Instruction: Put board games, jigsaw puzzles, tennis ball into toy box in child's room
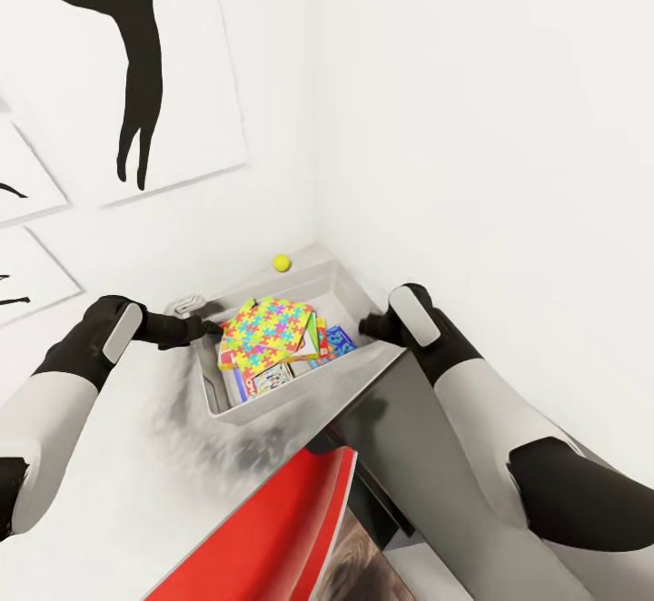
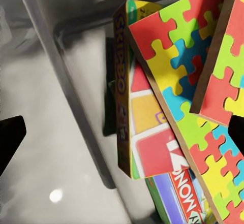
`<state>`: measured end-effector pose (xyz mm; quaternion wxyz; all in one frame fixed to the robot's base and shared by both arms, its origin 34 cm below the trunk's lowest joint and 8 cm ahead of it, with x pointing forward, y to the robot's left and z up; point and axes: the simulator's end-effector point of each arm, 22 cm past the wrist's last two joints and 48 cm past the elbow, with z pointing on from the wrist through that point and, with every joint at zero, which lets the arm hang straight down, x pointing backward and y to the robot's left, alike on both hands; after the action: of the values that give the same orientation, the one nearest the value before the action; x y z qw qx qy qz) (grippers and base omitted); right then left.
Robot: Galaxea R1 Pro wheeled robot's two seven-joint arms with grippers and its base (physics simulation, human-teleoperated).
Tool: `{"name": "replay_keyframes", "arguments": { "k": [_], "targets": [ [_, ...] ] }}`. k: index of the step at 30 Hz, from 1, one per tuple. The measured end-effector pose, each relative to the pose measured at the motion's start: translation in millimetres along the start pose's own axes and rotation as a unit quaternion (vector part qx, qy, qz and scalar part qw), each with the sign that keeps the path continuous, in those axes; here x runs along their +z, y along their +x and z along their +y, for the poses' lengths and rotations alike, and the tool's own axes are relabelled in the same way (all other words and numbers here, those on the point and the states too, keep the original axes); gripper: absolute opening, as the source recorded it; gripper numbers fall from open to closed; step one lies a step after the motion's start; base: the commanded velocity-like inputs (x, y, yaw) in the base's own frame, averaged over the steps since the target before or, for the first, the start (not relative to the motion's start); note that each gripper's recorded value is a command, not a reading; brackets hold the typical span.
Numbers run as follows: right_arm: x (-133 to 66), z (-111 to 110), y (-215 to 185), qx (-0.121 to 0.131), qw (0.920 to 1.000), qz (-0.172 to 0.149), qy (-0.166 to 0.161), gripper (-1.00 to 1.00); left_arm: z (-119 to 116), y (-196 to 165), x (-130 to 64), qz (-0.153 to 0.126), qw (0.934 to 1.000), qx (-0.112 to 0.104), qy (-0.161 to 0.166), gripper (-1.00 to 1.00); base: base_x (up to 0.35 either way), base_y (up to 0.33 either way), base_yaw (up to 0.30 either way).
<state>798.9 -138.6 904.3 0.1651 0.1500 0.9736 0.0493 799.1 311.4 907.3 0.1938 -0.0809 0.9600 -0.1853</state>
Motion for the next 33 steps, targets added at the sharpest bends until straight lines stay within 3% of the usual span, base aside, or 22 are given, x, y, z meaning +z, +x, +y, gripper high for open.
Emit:
{"name": "replay_keyframes", "arguments": {
  "k": [33],
  "targets": [
    [6.1, -0.4, 4.2, 0.002, 1.0, 0.006, -0.007, 1.0, 0.7, -0.4, -0.7, 0.0, 1.0, -0.001, 0.001, 1.0, 0.0, 0.0, 0.0]
  ]
}}
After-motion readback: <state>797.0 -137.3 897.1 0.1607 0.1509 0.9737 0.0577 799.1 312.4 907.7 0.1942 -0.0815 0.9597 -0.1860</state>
